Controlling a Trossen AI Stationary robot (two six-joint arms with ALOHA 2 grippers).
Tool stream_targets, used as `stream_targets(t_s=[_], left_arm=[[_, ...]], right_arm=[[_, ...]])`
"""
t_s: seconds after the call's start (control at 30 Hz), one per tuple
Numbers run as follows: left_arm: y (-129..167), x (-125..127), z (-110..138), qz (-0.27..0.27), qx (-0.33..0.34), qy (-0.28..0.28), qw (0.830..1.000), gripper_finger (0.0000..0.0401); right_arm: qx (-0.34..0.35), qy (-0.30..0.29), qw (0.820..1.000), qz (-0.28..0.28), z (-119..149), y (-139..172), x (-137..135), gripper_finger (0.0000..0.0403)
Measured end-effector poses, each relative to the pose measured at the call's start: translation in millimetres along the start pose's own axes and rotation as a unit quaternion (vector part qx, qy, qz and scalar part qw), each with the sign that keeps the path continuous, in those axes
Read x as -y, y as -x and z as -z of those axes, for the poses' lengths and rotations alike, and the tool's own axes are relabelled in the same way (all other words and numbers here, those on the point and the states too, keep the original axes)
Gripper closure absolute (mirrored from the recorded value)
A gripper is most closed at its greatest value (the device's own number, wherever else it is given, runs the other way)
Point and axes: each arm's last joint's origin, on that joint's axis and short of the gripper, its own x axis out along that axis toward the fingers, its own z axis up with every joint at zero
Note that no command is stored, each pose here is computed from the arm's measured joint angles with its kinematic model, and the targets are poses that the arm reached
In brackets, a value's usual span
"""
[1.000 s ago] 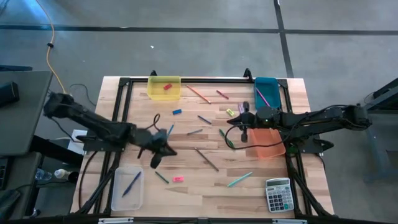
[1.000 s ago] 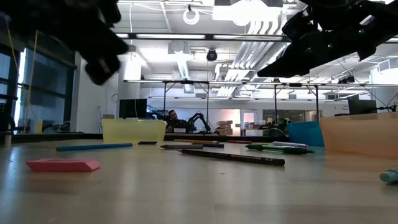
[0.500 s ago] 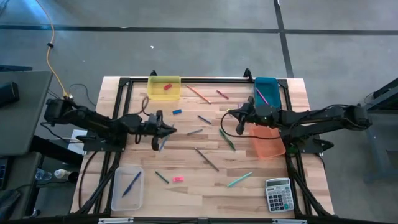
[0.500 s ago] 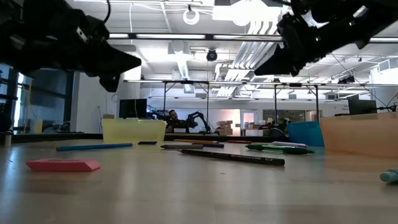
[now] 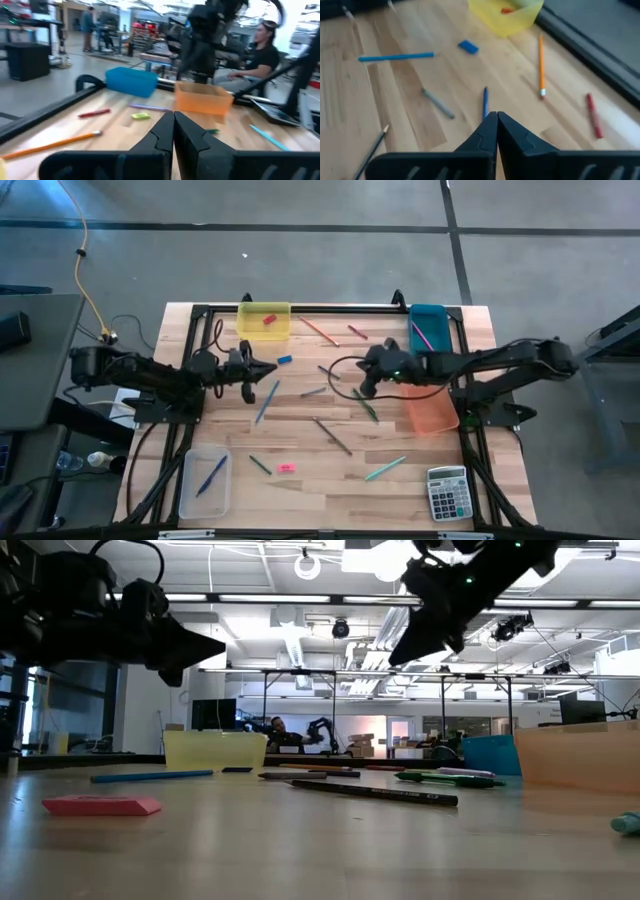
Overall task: Sort crayons/erasers/pens/pencils in bins
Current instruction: Put the blue crayon into the orange bin
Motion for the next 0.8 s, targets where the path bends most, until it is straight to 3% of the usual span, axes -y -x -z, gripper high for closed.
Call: stream_targets(t_s=[0.2,0.57,0.8], left_arm=[[1,-13,-1,-0.037,0.001,-0.005,0.999,0.0401],[2,-17,-1,-0.048,0.001,-0.006,0.999,0.0401],[2,-17,-1,-0.049,0.000,-0.006,0.999,0.0401]], right_arm=[[-0.057,0.015,0.998,-0.007,3,-38,-15,0.0394],[-0.142,-0.013,0.990,-0.015,5,-112,-3,0.0278],[-0.188,-0.013,0.982,-0.009,10,-147,7,0.0266]])
